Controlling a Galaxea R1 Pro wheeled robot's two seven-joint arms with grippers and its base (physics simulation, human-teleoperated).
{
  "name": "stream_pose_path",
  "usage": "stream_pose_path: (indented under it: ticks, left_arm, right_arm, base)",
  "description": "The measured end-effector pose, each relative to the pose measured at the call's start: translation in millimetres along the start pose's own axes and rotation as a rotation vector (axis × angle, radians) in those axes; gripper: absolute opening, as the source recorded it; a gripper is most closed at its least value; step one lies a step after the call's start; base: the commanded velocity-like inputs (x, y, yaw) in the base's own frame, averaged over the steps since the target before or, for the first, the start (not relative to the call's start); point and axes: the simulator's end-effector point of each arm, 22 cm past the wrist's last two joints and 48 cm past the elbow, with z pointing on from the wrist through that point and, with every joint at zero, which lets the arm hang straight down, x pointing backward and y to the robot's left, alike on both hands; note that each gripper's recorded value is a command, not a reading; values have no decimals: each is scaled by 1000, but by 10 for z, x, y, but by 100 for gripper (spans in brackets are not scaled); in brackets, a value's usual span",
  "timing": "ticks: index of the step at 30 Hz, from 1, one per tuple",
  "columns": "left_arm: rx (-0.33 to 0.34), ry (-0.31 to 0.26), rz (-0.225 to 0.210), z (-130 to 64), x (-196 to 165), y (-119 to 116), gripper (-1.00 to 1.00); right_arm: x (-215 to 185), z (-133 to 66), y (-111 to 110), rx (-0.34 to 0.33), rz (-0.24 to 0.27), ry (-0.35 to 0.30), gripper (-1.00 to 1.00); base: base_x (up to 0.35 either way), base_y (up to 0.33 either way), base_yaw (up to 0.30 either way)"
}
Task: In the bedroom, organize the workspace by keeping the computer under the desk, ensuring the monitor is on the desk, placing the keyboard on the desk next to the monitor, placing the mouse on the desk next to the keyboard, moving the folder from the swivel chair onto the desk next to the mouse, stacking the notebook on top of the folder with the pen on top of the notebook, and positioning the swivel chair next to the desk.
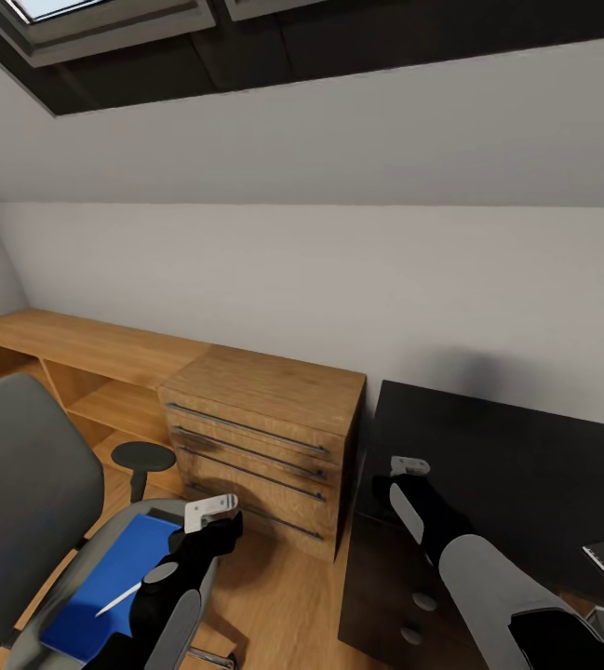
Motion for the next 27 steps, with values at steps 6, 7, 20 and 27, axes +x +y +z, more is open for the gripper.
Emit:
stream_pose_path:
  ticks: [6,7,20,27]
  left_arm:
    - [7,2,5,-5,13,-34,100]
    - [7,2,5,-5,14,-35,100]
    - [3,12,8,-60,-46,-43,100]
    - [1,18,10,-116,-113,-52,100]
  right_arm:
    - [-2,1,2,-1,1,-2,-100]
    - [-3,1,3,-1,2,-3,-100]
    - [-98,-77,-116,12,18,-2,-100]
    - [-375,-211,-126,8,38,-44,-100]
  base:
    - [0,0,0]
    - [0,0,0]
    - [0,0,0]
    - [0,0,0]
